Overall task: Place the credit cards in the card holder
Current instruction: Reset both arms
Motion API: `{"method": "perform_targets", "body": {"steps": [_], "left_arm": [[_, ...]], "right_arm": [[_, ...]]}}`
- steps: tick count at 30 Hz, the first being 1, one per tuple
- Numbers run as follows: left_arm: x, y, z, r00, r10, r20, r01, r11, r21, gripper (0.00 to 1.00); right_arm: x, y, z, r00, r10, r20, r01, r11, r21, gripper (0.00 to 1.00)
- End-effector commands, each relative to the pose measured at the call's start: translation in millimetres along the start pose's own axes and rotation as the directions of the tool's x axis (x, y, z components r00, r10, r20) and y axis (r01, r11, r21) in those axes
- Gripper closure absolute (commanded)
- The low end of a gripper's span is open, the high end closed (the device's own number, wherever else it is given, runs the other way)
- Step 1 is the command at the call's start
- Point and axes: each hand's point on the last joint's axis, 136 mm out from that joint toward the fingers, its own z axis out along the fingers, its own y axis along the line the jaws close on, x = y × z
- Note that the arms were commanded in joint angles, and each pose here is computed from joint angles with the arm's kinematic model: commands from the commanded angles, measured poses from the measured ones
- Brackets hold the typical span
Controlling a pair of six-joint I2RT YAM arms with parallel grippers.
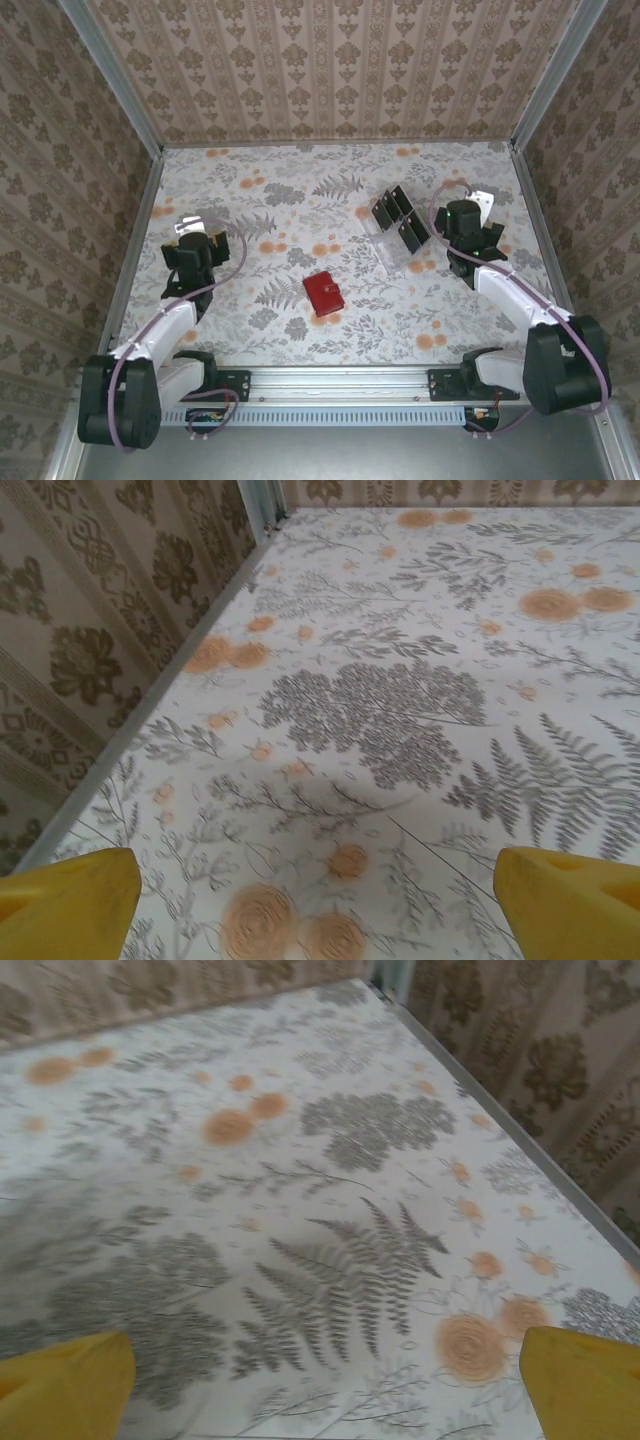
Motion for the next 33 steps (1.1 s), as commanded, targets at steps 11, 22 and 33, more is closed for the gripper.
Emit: {"method": "perform_targets", "body": {"steps": [11,22,33], "left_arm": [[5.6,-41.2,57.1,0.980,0.080,0.181,-0.110,0.980,0.164,0.00],[7.2,-44.0,70.2,0.993,0.055,0.101,-0.079,0.964,0.252,0.00],[7.6,-43.7,70.7,0.994,0.054,0.097,-0.077,0.965,0.251,0.00]], "right_arm": [[29.0,47.2,32.7,0.960,-0.050,0.276,0.137,0.942,-0.307,0.01],[31.2,44.4,41.1,0.979,-0.058,0.198,0.118,0.946,-0.302,0.00],[31.7,47.0,41.3,0.980,-0.060,0.190,0.122,0.936,-0.329,0.00]]}}
